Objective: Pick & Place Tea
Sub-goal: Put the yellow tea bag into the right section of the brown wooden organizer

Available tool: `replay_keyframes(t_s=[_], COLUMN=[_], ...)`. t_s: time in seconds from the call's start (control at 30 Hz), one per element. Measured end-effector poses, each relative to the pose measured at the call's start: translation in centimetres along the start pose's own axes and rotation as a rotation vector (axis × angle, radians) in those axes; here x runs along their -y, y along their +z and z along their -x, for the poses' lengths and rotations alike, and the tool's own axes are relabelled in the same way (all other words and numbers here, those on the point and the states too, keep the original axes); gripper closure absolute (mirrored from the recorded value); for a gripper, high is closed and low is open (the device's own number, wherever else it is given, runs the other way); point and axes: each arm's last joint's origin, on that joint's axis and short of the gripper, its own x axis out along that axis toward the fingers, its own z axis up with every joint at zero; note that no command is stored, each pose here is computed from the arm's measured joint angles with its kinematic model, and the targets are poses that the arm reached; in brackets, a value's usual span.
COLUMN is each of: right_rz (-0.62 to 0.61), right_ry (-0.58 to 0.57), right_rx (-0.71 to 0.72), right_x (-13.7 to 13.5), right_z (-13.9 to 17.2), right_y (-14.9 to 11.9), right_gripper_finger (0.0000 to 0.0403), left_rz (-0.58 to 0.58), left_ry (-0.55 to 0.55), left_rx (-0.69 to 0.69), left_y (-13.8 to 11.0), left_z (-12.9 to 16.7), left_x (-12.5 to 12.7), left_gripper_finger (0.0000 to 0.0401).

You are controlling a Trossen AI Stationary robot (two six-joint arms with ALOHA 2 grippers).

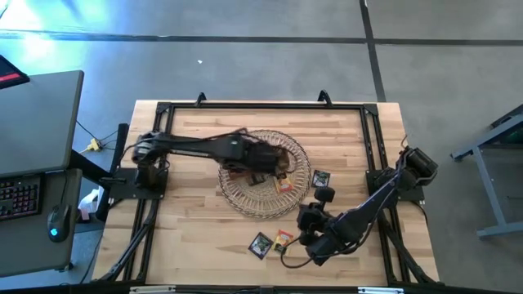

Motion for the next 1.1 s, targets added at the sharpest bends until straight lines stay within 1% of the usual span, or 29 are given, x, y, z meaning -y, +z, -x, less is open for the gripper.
replay_keyframes(t_s=[0.1, 0.2, 0.27, 0.3, 0.33, 0.4, 0.47, 0.53, 0.6, 0.67, 0.73, 0.77, 0.87, 0.93, 1.03, 1.1], right_rz=[-0.052, -0.027, -0.011, -0.006, -0.010, -0.023, -0.060, -0.116, -0.175, -0.203, -0.168, -0.127, 0.048, 0.098, 0.129, 0.184], right_ry=[0.069, 0.137, 0.184, 0.212, 0.250, 0.358, 0.480, 0.587, 0.667, 0.739, 0.793, 0.804, 0.823, 0.856, 0.896, 0.908], right_rx=[-0.065, -0.118, -0.111, -0.100, -0.084, -0.051, 0.004, 0.083, 0.139, 0.170, 0.212, 0.246, 0.384, 0.456, 0.457, 0.425], right_x=[-0.4, -0.8, -1.1, -1.3, -1.5, -1.9, -2.2, -2.3, -2.2, -2.2, -2.4, -2.6, -3.3, -3.8, -4.5, -5.0], right_z=[-1.0, -2.6, -3.9, -4.5, -5.2, -6.5, -7.6, -8.4, -9.0, -9.3, -9.1, -8.9, -7.9, -7.4, -7.5, -8.1], right_y=[-0.5, -1.5, -1.9, -2.1, -2.1, -2.2, -2.0, -1.7, -1.8, -2.0, -2.2, -2.3, -2.3, -1.8, -1.3, -1.3], right_gripper_finger=[0.0391, 0.0385, 0.0374, 0.0366, 0.0357, 0.0335, 0.0311, 0.0289, 0.0270, 0.0255, 0.0246, 0.0244, 0.0242, 0.0242, 0.0242, 0.0242], left_rz=[0.020, 0.037, 0.098, 0.113, 0.130, 0.183, 0.196, 0.213, 0.230, 0.226, 0.216, 0.219, 0.217, 0.234, 0.283, 0.292], left_ry=[0.034, 0.045, 0.052, 0.058, 0.060, 0.064, 0.071, 0.050, 0.049, 0.047, 0.047, 0.043, 0.045, 0.065, 0.079, 0.086], left_rx=[0.062, 0.071, 0.142, 0.154, 0.173, 0.239, 0.252, 0.266, 0.265, 0.243, 0.217, 0.216, 0.170, 0.157, 0.164, 0.159], left_y=[-1.2, -3.7, -4.7, -5.8, -6.8, -7.9, -9.4, -10.6, -11.2, -12.2, -13.1, -13.4, -14.2, -14.6, -15.0, -15.1], left_z=[3.6, 6.6, 8.4, 9.2, 10.1, 10.9, 11.3, 11.3, 10.8, 10.3, 9.6, 9.4, 8.1, 7.4, 7.1, 6.8], left_x=[-0.7, -1.1, -1.3, -1.4, -1.5, -1.2, -0.8, 0.1, 0.6, 1.6, 2.4, 2.6, 3.5, 3.8, 3.7, 3.9], left_gripper_finger=[0.0284, 0.0284, 0.0284, 0.0284, 0.0284, 0.0284, 0.0284, 0.0284, 0.0284, 0.0284, 0.0284, 0.0284, 0.0284, 0.0284, 0.0284, 0.0284])
